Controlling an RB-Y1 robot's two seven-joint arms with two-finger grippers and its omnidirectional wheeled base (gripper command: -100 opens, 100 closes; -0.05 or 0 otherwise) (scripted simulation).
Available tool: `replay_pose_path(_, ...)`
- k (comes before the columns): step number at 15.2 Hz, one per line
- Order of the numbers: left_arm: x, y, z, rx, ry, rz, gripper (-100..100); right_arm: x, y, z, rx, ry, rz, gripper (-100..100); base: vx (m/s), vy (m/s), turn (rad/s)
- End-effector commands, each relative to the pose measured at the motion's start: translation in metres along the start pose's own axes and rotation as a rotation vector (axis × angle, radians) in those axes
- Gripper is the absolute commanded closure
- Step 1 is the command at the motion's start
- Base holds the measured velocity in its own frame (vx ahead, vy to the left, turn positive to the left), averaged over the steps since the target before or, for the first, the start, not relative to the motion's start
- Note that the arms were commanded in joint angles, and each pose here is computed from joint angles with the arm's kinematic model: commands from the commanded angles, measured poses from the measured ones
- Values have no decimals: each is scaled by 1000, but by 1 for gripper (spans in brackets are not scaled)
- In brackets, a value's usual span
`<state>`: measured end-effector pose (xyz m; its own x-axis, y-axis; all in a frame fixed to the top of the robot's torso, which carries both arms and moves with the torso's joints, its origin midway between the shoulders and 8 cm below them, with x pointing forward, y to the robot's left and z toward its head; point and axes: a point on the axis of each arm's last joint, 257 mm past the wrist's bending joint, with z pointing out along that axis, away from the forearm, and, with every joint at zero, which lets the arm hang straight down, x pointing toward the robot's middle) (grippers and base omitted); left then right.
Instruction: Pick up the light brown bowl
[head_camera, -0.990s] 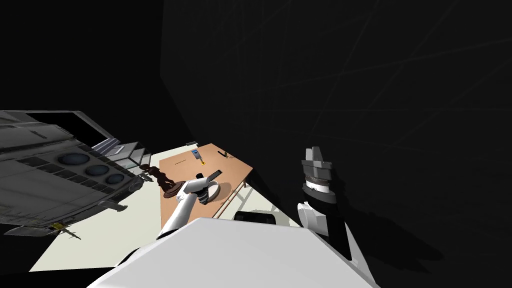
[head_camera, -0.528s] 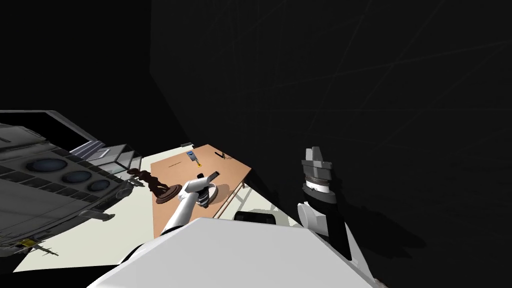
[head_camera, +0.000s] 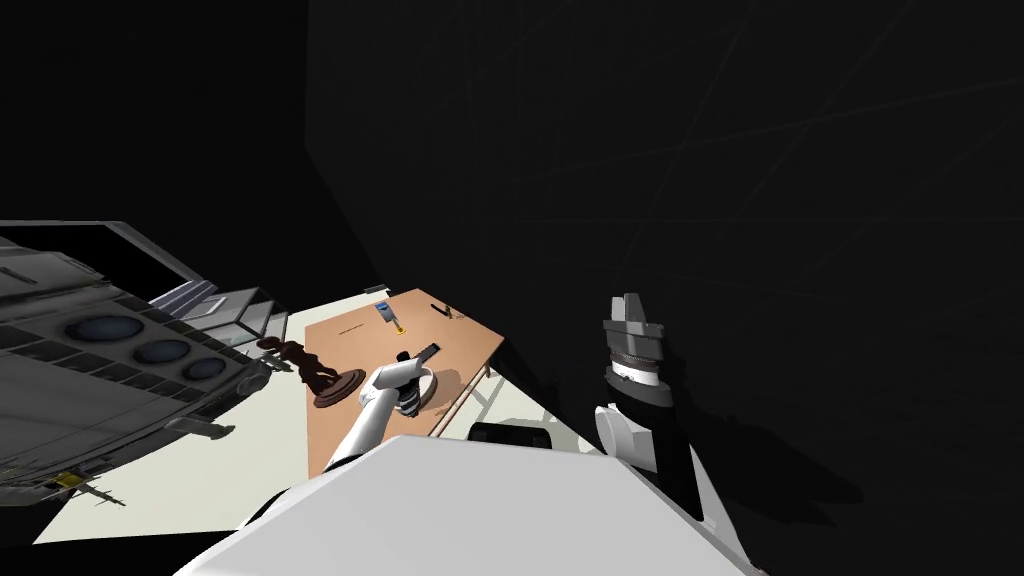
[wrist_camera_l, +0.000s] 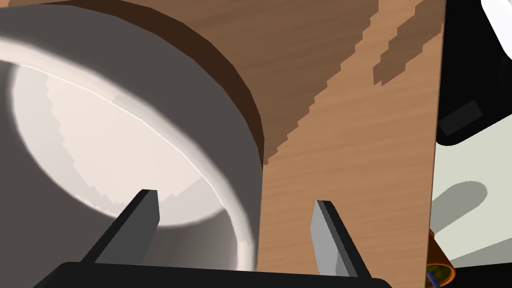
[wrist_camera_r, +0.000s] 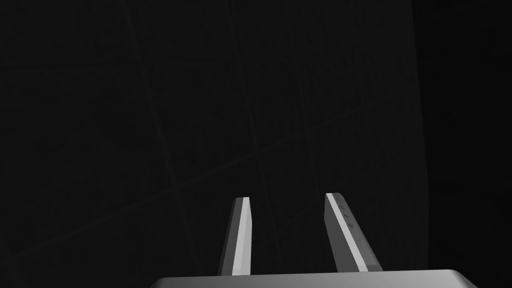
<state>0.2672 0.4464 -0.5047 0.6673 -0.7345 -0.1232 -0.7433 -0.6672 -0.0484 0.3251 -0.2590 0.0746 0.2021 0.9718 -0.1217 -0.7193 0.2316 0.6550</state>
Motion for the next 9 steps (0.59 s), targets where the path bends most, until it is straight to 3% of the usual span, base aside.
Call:
replay_pose_path(1, 0, 0, 0, 0, 0, 0, 100, 0, 0, 0, 0, 0, 0, 0, 0, 0, 0)
replay_pose_path(4, 0, 2, 1, -5, -1, 1, 100, 0, 0, 0, 0, 0, 0, 0, 0, 0, 0)
replay_pose_path(5, -1, -3, -8, -1, -1, -4, 100, 0, 0, 0, 0, 0, 0, 0, -15, -8, -29)
replay_pose_path(9, -2, -8, -20, -2, -2, -10, 100, 0, 0, 0, 0, 0, 0, 0, -27, -15, -34)
